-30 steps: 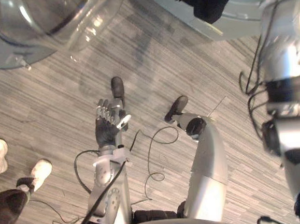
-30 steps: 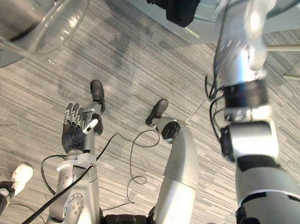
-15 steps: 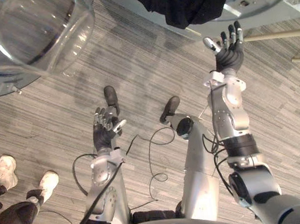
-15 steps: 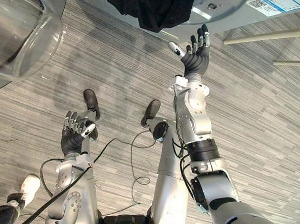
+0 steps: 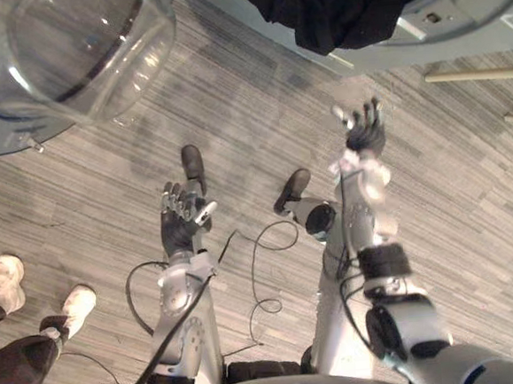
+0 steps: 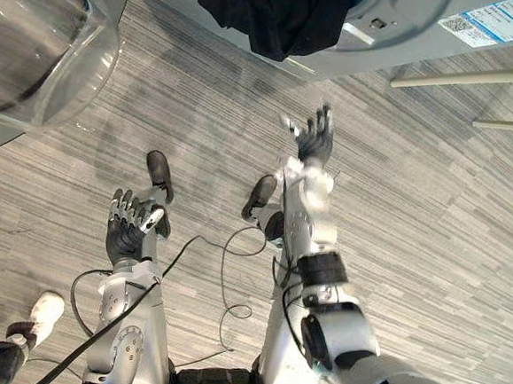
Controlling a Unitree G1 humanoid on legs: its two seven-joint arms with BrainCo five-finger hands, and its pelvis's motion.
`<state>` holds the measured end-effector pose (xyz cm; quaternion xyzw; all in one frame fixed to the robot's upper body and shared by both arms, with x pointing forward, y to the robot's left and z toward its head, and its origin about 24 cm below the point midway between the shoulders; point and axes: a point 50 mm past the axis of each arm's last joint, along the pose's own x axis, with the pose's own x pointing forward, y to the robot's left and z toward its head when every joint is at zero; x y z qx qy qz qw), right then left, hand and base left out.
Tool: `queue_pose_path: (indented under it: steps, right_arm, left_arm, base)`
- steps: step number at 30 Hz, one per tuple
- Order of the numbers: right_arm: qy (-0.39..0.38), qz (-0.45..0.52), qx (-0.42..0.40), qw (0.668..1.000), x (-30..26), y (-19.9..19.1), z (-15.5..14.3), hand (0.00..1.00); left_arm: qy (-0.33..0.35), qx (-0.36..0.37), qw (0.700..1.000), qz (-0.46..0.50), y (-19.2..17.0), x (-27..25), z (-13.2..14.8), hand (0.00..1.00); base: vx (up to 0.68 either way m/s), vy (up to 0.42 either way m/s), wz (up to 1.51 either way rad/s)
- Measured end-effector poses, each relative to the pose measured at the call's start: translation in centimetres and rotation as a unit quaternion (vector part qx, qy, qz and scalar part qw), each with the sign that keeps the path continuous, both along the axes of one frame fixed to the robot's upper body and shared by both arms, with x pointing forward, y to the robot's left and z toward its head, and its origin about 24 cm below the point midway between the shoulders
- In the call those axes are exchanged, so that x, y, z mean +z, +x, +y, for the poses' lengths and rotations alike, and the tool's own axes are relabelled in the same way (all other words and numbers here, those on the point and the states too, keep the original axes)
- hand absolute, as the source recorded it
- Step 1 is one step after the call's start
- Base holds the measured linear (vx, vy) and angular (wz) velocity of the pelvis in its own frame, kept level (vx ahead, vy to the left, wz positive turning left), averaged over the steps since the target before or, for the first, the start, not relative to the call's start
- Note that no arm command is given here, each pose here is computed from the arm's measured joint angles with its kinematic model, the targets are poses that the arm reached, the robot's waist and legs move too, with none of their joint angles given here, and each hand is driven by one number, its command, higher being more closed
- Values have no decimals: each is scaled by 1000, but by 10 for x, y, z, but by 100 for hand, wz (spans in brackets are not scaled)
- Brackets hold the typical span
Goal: Pick up the laundry basket with both hands and put the clothes into the washing machine.
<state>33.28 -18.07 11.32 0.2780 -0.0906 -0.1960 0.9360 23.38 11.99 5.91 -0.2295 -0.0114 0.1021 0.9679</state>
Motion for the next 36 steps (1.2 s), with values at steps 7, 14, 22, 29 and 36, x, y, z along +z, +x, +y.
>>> queue_pose_path:
  steps: [7, 14, 22, 29, 36]
  right_arm:
    - [19, 145, -24, 989, -87, -42, -3, 0]
    - [27, 245, -45, 968, -138, -78, -13, 0]
    - [33, 405, -74, 911, -209, -162, -35, 0]
    - [109, 512, -138, 841, -248, -226, -46, 0]
    - [163, 538, -186, 806, -260, -259, -54, 0]
  left_arm:
    - [3, -12, 1000, 25, 0, -14, -1, 0]
    - [5, -12, 995, 99, -3, -51, 6, 0]
    - [10, 21, 970, 242, -26, -116, 35, 0]
    - [9, 51, 907, 418, -74, -181, 55, 0]
    - [-77, 138, 839, 521, -124, -214, 68, 0]
  base:
    - [-25, -98, 23]
    - [-3, -111, 16]
    - [128, -105, -2]
    - [120, 13, -39]
    - [70, 20, -65]
